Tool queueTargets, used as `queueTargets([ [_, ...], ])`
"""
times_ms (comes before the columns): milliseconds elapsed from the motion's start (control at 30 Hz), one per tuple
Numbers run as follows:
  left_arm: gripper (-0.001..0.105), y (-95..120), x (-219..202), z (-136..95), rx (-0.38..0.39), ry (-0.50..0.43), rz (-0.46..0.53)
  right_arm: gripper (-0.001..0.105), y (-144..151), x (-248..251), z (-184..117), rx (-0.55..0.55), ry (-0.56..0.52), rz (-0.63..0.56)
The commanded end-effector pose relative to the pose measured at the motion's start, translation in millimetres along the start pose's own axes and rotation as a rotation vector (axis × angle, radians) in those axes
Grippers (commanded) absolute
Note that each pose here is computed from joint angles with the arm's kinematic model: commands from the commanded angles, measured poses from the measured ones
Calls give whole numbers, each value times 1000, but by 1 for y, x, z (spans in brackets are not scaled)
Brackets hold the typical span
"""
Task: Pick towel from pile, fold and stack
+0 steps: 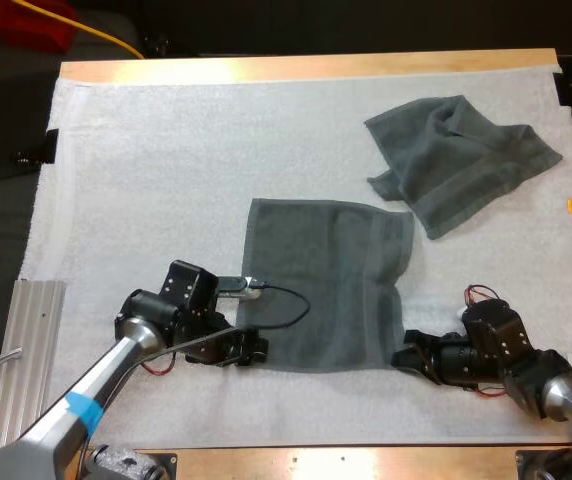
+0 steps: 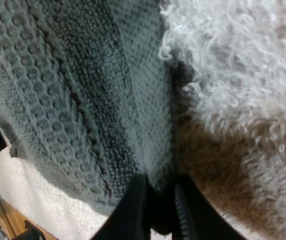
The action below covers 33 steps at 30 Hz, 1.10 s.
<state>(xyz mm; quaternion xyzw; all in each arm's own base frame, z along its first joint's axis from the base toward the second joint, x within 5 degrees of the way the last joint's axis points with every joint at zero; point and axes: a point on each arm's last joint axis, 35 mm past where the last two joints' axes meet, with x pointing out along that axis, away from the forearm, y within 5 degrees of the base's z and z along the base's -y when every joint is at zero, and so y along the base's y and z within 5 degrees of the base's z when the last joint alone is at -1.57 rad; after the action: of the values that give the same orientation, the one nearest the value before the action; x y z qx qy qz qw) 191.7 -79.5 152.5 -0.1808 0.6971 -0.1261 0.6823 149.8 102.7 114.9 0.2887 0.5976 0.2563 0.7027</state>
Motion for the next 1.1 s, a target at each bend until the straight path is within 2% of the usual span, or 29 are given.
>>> queueTargets([
  [0,69,-1,4,1,0,6,-10,1,-2,0,-2,-2,15,-3],
  [233,69,3,15,5,-12,32,0,1,-1,0,-2,-2,21,3],
  [367,69,1,17,6,-11,55,-60,1,-1,0,-2,-2,25,9],
  [500,60,-2,18,7,-5,71,-127,1,-1,0,-2,-2,27,11],
  [800,55,-2,18,7,-6,73,-125,1,-1,0,-3,-2,29,13],
  [833,44,-2,18,7,-7,75,-125,1,-1,0,-3,-2,29,13],
  [1000,18,-1,17,6,0,76,-122,1,-1,0,-3,-5,29,13],
  [1067,3,-3,15,5,32,79,-139,1,-1,-1,-3,2,31,15],
])
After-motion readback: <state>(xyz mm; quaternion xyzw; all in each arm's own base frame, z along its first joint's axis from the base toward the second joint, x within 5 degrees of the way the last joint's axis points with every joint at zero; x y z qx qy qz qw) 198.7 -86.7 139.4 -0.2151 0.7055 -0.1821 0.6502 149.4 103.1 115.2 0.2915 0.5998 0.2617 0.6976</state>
